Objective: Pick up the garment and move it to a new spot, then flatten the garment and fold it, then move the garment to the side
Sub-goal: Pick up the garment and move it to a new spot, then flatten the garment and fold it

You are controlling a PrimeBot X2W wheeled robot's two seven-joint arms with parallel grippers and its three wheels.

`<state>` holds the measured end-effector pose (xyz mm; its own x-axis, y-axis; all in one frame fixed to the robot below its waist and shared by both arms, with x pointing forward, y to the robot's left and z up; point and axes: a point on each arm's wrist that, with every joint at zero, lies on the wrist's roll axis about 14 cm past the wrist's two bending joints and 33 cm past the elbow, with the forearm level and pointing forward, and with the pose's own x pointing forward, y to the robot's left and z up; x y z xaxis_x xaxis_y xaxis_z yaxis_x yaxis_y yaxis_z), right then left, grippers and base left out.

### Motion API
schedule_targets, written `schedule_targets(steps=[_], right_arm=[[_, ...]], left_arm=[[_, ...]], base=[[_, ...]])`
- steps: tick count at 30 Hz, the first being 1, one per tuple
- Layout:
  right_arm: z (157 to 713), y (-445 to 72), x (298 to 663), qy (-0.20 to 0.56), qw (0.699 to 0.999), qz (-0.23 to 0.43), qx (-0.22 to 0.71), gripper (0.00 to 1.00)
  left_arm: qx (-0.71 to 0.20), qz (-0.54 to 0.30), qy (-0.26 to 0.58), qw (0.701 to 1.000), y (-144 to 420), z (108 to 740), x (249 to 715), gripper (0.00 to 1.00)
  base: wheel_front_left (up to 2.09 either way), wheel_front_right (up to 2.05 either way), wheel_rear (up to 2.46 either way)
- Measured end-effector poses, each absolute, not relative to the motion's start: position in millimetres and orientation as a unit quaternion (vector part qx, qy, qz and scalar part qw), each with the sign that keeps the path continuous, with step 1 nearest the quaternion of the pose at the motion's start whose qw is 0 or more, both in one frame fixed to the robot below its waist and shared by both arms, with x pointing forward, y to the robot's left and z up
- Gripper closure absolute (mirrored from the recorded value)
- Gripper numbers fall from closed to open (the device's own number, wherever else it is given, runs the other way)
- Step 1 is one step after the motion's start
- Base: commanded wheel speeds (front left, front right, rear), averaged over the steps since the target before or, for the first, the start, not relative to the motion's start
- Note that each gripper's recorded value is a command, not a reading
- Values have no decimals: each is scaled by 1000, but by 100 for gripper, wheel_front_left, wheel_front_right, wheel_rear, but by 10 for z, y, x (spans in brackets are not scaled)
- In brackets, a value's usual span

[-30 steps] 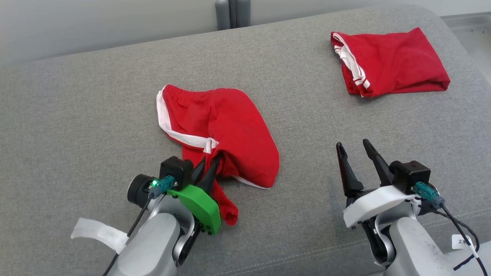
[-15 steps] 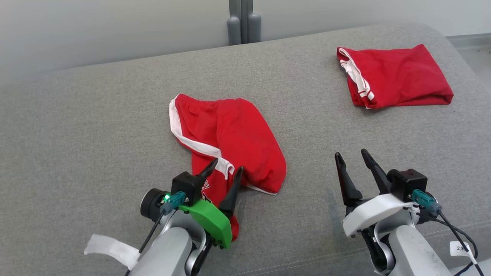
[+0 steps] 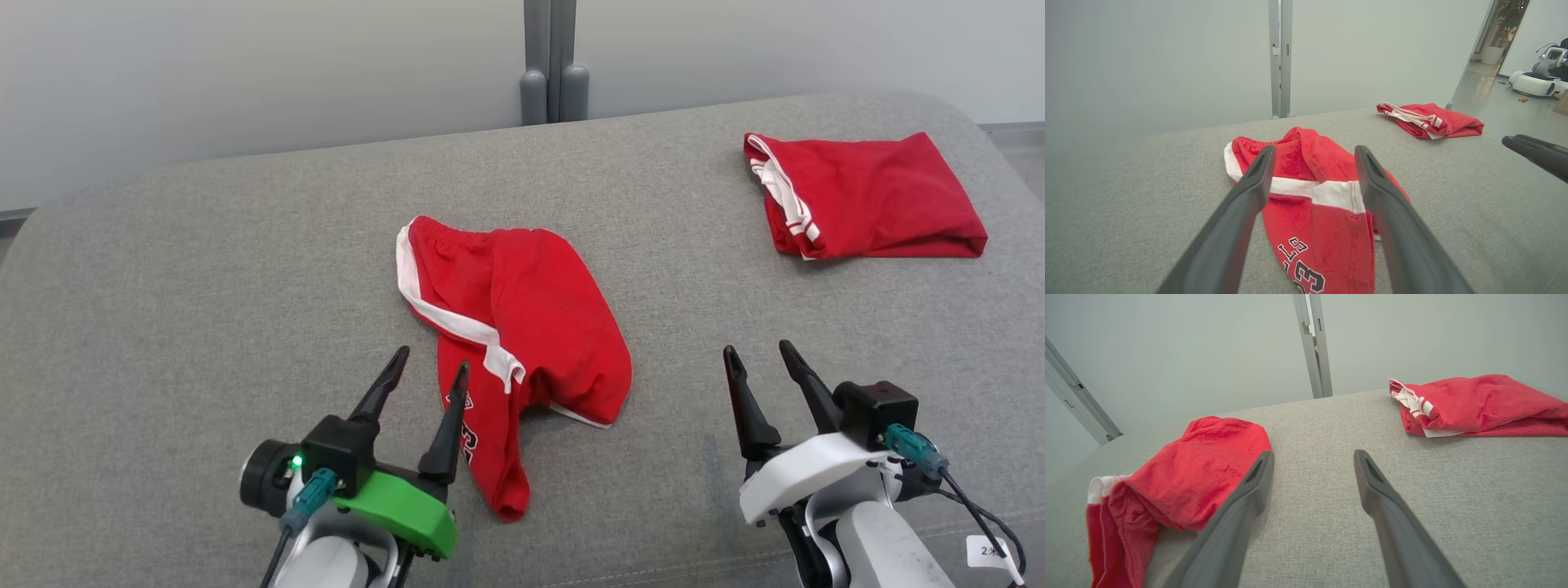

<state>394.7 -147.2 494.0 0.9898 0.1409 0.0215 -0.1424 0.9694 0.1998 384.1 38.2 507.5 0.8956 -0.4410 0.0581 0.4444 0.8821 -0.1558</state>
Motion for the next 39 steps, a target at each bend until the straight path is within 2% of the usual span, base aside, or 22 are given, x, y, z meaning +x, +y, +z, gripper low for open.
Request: schedule_targets(steps=[6, 23, 33, 39], right_arm=[[4959, -1355, 3935, -4, 991, 88, 103, 0], [4941, -1249, 3931, 0, 989, 102, 110, 0], [4964, -1051, 3938, -1, 985, 130, 116, 0], [5052, -681, 3927, -7, 975, 186, 121, 0]], left_arm=[[-56, -140, -47, 987, 920, 5229, 3815, 0], [-49, 12, -59, 997, 1730, 5218, 3658, 0], [-42, 38, -63, 996, 1914, 5226, 3594, 0], [-43, 41, -61, 996, 1932, 5206, 3561, 0]], base=[[0, 0, 0], [0, 0, 0], [0, 0, 0], [0, 0, 0]])
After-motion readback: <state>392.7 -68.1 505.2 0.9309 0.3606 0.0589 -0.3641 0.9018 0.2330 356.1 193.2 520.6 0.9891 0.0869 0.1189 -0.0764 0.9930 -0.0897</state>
